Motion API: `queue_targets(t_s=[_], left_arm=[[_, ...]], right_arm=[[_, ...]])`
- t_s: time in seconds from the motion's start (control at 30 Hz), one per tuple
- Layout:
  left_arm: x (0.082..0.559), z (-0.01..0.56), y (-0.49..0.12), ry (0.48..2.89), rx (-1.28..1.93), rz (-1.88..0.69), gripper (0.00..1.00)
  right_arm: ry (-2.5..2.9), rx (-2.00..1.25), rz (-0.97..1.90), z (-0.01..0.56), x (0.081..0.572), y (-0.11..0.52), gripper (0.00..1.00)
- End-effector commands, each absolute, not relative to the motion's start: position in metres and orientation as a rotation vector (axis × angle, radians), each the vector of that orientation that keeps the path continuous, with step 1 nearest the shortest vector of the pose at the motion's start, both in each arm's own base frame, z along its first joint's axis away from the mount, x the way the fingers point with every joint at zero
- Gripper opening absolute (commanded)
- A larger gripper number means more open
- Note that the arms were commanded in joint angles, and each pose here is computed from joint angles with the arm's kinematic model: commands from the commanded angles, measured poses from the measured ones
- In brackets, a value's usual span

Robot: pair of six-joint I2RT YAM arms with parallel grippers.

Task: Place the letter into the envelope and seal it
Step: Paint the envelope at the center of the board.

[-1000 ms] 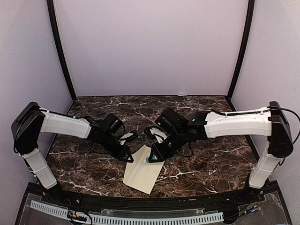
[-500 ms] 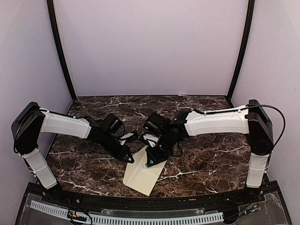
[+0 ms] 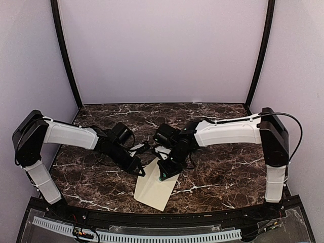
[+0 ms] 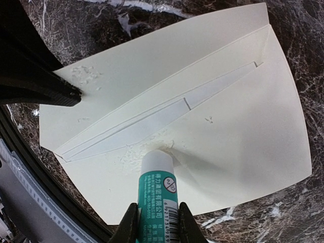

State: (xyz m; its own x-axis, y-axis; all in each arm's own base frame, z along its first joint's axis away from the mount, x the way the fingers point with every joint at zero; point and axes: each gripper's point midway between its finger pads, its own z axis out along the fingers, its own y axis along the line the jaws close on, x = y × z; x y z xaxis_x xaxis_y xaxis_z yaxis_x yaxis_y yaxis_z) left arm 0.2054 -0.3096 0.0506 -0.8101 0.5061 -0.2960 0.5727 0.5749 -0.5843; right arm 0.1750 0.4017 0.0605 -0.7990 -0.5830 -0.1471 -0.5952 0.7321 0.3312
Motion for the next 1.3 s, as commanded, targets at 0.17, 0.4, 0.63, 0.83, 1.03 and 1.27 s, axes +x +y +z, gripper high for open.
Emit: queue_targets(t_s=[0.17, 0.4, 0.63, 0.83, 1.03, 1.27], left_arm=[[0.2, 0.058, -0.314, 2.675, 0.945, -1.125, 0.0], [0.198, 0.056, -0.314, 2.685, 0.946, -1.137, 0.0], [0.2, 0.052, -0.313, 2.698, 0.938, -1.118, 0.0], [0.203, 0.051, -0.311, 2.702, 0.923, -1.086, 0.0], [0.205, 0.049, -0.31, 2.712, 0.902, -1.07, 0.0], [0.205, 0.049, -0.311, 2.709, 0.894, -1.087, 0.0]], right_arm=[[2.875, -0.99, 0.48, 0.057, 0.19, 0.4, 0.07], [2.868, -0.999, 0.433, 0.052, 0.194, 0.398, 0.06], [2.865, -1.05, 0.443, 0.053, 0.188, 0.401, 0.05], [2.869, -1.113, 0.449, 0.056, 0.174, 0.403, 0.04], [2.88, -1.148, 0.452, 0.057, 0.163, 0.404, 0.04], [2.875, -1.151, 0.499, 0.06, 0.157, 0.413, 0.04]])
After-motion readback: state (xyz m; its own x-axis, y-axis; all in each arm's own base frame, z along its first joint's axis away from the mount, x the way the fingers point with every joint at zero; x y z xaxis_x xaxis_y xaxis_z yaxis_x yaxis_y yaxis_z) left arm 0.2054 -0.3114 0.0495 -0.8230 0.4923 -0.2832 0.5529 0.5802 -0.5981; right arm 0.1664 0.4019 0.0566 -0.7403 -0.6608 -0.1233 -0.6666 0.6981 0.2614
